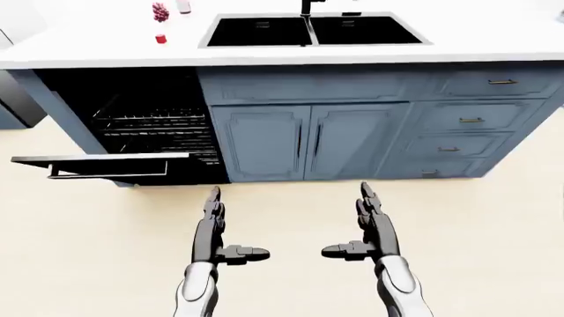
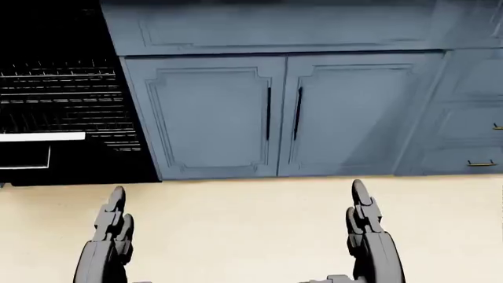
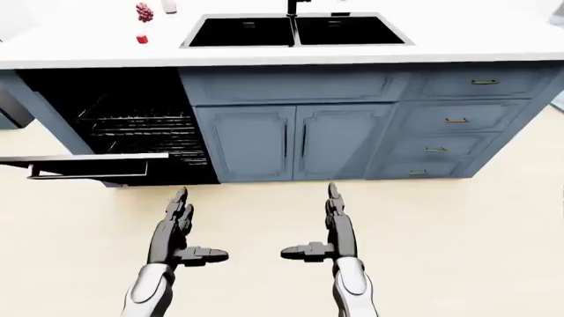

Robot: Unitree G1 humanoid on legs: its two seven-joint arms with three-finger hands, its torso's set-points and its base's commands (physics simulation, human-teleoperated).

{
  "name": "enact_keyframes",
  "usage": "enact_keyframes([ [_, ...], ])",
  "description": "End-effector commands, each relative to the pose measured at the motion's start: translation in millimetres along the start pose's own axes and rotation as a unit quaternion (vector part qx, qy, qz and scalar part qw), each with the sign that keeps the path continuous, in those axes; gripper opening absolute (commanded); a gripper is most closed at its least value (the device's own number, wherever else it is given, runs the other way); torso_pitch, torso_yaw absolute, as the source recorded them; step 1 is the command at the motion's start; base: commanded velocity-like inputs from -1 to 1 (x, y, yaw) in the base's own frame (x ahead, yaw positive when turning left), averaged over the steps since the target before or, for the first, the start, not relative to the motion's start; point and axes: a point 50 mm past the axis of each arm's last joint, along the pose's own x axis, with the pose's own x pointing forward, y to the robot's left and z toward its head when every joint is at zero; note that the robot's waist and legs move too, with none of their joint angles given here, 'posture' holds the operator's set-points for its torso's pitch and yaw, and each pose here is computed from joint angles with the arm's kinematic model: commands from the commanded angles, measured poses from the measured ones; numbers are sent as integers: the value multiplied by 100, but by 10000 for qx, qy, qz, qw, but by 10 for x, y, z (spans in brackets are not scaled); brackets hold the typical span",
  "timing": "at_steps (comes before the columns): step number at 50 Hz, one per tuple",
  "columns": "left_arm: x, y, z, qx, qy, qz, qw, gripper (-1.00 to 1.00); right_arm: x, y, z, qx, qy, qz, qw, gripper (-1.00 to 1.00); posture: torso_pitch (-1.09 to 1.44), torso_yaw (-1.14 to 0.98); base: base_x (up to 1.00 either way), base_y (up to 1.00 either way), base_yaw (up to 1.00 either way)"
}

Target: Close the dishwasher door

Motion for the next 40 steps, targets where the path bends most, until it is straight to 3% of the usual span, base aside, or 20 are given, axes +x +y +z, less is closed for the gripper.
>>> enact_keyframes([
  [1,43,-80,266,57,-776,-171,9968,100,47,-22,266,-126,-794,-19,9968,100,0,0,0,0,0],
  [12,2,-84,272,154,-906,-132,9957,100,40,-32,271,-116,-779,-64,9969,100,0,0,0,0,0],
  [15,5,-86,269,159,-898,-145,9957,100,43,-79,272,-366,-801,-376,9954,100,0,0,0,0,0],
  [23,-12,-93,270,138,-863,-197,9960,100,59,-78,260,-409,-760,-416,9954,100,0,0,0,0,0],
  [40,-47,-134,251,178,-848,-266,9959,100,60,-69,237,-390,-753,-354,9958,100,0,0,0,0,69],
])
